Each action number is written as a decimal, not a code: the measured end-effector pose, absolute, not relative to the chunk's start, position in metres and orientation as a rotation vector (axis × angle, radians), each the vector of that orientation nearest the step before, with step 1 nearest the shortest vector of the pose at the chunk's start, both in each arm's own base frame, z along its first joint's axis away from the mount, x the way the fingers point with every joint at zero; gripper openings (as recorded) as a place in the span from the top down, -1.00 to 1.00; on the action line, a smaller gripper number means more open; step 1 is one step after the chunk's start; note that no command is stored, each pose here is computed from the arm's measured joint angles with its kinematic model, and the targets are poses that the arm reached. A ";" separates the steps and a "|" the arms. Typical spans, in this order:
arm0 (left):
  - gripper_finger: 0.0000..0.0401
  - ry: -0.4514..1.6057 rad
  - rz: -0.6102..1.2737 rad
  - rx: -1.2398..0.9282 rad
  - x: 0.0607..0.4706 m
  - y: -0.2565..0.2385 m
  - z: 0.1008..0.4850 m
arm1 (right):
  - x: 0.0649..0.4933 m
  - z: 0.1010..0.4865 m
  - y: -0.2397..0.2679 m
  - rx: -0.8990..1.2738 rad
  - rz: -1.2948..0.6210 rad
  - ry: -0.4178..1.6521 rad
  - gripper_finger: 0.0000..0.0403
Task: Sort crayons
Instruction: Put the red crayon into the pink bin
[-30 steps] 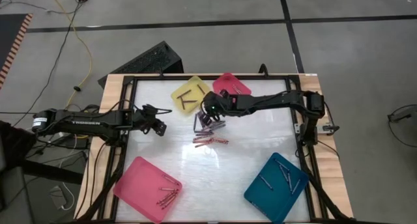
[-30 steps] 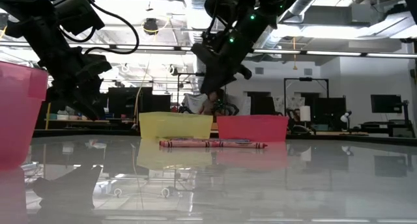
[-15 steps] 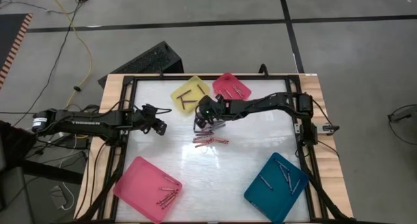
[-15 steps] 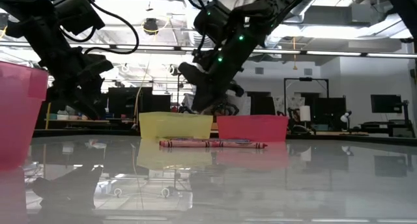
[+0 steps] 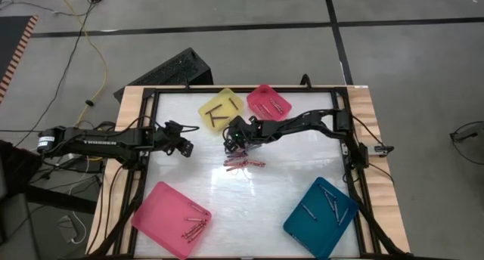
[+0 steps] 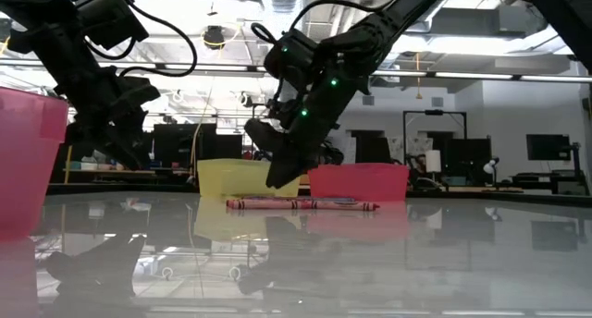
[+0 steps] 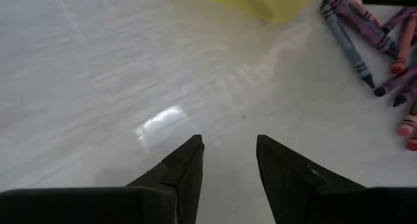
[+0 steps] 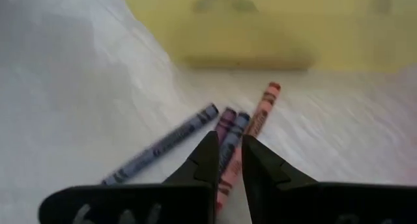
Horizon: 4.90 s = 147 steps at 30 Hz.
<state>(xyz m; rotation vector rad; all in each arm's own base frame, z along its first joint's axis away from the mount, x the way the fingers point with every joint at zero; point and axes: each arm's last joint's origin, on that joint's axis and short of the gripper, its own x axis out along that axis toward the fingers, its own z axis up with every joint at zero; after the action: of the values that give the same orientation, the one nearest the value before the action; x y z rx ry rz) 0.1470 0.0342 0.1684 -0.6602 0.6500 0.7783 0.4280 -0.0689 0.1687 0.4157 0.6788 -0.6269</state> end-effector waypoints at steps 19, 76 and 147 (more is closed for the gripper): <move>0.34 0.651 0.782 -0.652 0.147 0.034 0.168 | 0.424 0.165 -0.068 0.508 -0.645 0.755 0.69; 0.34 0.662 0.773 -0.645 0.147 0.034 0.168 | 0.454 0.164 -0.057 0.532 -0.629 0.596 0.69; 0.34 0.679 0.740 -0.652 0.147 0.033 0.168 | 0.462 0.195 -0.034 0.462 -0.622 0.628 0.99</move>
<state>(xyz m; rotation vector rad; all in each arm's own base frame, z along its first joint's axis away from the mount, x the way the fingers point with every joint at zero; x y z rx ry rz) 0.1470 0.0332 0.1678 -0.6519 0.6786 0.7401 0.4617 -0.0338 0.1946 0.4617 0.6279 -0.6219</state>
